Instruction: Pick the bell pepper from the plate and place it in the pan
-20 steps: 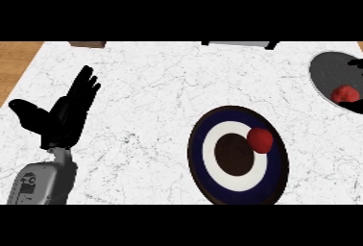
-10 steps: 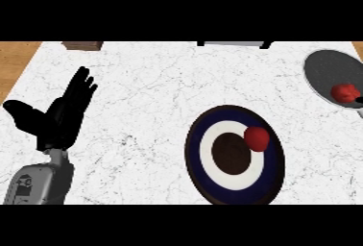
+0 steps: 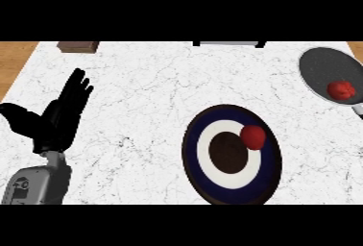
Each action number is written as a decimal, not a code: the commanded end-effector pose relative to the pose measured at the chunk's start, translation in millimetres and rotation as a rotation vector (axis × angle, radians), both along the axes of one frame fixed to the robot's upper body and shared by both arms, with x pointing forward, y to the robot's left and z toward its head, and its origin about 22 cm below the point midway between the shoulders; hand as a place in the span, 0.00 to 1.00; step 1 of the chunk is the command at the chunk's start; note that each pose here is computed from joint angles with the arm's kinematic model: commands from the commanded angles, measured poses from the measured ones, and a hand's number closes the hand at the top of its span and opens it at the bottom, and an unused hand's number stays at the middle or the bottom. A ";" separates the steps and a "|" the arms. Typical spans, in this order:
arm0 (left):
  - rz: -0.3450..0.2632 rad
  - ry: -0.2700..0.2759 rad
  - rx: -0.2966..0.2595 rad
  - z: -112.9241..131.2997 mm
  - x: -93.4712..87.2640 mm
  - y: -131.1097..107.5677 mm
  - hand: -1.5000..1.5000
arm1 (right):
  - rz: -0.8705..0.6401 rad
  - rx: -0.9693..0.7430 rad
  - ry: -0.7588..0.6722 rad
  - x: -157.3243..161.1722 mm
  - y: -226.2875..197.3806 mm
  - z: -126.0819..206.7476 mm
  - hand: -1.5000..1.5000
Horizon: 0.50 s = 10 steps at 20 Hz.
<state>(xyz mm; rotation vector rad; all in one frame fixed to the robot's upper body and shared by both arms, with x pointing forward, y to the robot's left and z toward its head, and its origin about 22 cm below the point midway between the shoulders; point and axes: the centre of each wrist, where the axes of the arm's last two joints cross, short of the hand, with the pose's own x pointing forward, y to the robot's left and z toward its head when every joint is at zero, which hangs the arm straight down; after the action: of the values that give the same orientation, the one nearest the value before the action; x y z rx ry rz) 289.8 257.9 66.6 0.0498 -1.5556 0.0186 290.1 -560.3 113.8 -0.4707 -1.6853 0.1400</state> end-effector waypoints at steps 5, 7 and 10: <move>0.031 -0.013 0.004 -2.0 -3.1 8.5 0.50 | 0.066 0.075 -0.039 -45.3 -29.6 -5.4 0.00; 0.013 -0.007 0.007 3.2 -4.5 0.6 0.50 | 0.069 0.060 -0.029 -49.9 -33.9 -0.9 0.00; 0.012 0.007 0.015 -11.9 -4.7 3.7 0.50 | 0.069 0.046 -0.041 -50.8 -34.6 -0.4 0.00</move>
<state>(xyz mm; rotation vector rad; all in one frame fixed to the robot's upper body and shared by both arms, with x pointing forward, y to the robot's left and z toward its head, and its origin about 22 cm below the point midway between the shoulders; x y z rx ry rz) 286.5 263.1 62.2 0.0676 -1.5534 0.0229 251.0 -588.2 114.9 -0.4946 -1.6465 0.1067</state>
